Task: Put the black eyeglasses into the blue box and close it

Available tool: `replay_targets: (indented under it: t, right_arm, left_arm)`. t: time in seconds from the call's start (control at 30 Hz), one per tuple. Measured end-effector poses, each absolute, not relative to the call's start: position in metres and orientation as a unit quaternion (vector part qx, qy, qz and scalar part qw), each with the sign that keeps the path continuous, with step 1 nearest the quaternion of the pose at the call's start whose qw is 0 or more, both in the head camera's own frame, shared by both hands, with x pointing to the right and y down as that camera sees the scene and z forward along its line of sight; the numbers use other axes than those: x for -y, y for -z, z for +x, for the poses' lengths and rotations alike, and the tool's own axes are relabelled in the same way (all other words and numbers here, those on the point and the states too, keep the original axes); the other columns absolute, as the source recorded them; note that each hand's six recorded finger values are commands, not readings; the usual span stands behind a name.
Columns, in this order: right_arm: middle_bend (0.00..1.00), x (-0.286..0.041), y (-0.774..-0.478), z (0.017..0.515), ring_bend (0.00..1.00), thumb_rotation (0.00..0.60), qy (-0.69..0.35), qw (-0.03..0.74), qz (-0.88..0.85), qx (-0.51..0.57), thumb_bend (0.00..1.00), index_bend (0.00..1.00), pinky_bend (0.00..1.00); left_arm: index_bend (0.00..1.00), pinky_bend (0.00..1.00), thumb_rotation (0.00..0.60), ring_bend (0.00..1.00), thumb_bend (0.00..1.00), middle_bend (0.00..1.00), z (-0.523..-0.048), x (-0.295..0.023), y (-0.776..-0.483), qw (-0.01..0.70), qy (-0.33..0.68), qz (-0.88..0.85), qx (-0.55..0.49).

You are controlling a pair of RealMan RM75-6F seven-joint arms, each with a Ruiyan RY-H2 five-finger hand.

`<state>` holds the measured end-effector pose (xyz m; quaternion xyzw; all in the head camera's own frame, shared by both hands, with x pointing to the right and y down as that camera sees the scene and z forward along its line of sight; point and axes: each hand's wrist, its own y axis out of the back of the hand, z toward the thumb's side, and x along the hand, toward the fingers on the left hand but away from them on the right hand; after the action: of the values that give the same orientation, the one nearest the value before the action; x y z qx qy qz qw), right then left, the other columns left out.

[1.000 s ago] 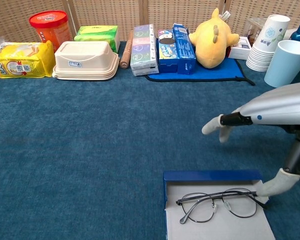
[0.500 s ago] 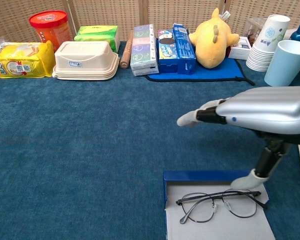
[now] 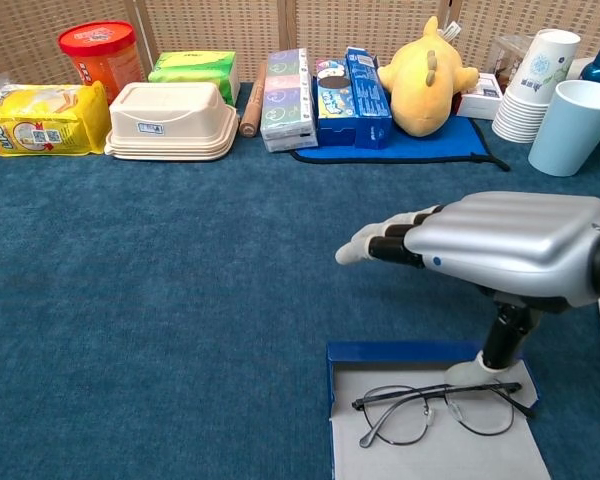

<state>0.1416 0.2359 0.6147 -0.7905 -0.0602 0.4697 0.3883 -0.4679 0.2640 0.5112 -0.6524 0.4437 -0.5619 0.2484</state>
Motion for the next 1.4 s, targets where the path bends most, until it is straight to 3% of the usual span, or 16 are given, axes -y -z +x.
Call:
replay_targets:
  t: [0.7, 1.4]
  right_arm:
    - [0.0, -0.254, -0.628, 0.13, 0.0, 0.489, -0.46, 0.411, -0.786, 0.041, 0.19, 0.0, 0.11]
    - [0.0, -0.247, -0.639, 0.126, 0.0, 0.492, -0.457, 0.414, -0.785, 0.056, 0.19, 0.0, 0.1]
  left_arm:
    - [0.07, 0.0, 0.589, 0.08, 0.28, 0.1, -0.471, -0.264, -0.505, 0.255, 0.562, -0.647, -0.448]
    - [0.07, 0.0, 0.583, 0.08, 0.28, 0.1, -0.474, -0.265, -0.502, 0.256, 0.564, -0.644, -0.45]
